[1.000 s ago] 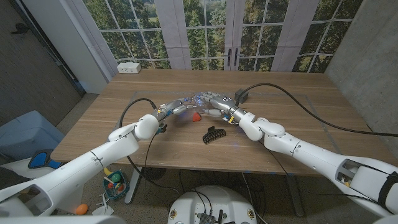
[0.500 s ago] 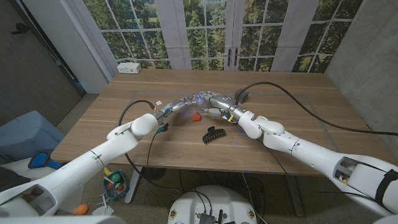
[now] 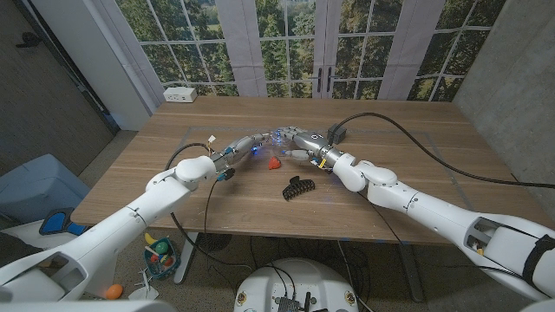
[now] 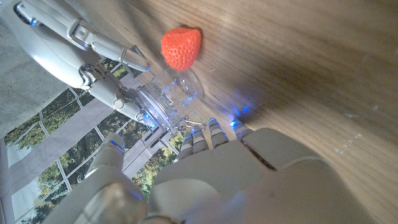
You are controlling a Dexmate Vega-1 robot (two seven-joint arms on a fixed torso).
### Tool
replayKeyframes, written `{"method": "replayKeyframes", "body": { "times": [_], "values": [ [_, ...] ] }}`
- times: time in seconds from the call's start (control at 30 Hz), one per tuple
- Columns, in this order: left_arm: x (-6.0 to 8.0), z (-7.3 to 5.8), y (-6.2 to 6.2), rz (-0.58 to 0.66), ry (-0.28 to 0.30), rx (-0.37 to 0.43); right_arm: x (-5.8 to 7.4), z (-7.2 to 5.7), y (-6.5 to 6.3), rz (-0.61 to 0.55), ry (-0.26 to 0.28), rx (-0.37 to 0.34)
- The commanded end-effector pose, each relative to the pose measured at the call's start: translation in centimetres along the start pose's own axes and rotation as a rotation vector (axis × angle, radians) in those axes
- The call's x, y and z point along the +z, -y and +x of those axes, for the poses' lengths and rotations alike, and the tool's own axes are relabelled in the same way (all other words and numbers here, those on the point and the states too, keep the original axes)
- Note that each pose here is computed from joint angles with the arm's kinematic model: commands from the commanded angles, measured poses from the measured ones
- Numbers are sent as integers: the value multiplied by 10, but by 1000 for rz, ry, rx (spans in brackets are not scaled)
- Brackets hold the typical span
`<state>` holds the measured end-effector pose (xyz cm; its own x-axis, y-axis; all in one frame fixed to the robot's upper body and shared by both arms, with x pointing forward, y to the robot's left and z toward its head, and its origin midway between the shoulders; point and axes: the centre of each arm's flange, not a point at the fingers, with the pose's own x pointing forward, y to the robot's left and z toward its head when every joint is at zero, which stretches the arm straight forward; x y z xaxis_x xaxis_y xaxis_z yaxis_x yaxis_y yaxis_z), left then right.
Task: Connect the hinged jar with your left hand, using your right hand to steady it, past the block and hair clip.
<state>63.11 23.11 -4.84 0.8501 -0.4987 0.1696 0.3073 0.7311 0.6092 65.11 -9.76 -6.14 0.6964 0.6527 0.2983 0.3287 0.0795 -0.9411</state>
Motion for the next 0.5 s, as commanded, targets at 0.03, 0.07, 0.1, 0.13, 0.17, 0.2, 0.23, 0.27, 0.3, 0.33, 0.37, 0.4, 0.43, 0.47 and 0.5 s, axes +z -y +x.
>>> {"method": "replayKeyframes", "body": {
  "times": [0.03,0.07,0.1,0.13,0.17,0.2,0.23,0.27,0.3,0.33,0.37,0.4,0.43,0.47,0.5],
  "values": [
    [2,6,-2,-67,-10,-87,-5,3,-2,38,-10,24],
    [3,6,-2,-66,-13,-92,-5,3,-2,41,-11,27],
    [3,7,-2,-65,-17,-96,-6,3,-2,45,-11,30],
    [3,7,-2,-65,-17,-97,-6,3,-2,45,-11,30],
    [3,7,-2,-65,-17,-97,-6,3,-2,46,-12,32],
    [4,7,-2,-66,-20,-100,-7,3,-2,47,-13,35],
    [4,8,-2,-66,-21,-101,-7,3,-2,48,-13,37],
    [4,8,-2,-66,-21,-102,-7,3,-2,48,-13,37],
    [4,8,-2,-66,-20,-100,-7,3,-2,47,-13,38],
    [5,7,-2,-57,-18,-92,-8,2,-2,47,-13,39],
    [5,7,-2,-55,-16,-89,-8,2,-2,48,-13,39],
    [5,7,-2,-55,-16,-89,-8,2,-2,48,-13,39],
    [6,7,-2,-57,-13,-84,-8,2,-2,48,-13,38],
    [7,6,-3,-45,-10,-73,-9,2,-2,47,-13,37],
    [8,6,-3,-39,-8,-65,-9,2,-2,48,-13,38]
  ]
}}
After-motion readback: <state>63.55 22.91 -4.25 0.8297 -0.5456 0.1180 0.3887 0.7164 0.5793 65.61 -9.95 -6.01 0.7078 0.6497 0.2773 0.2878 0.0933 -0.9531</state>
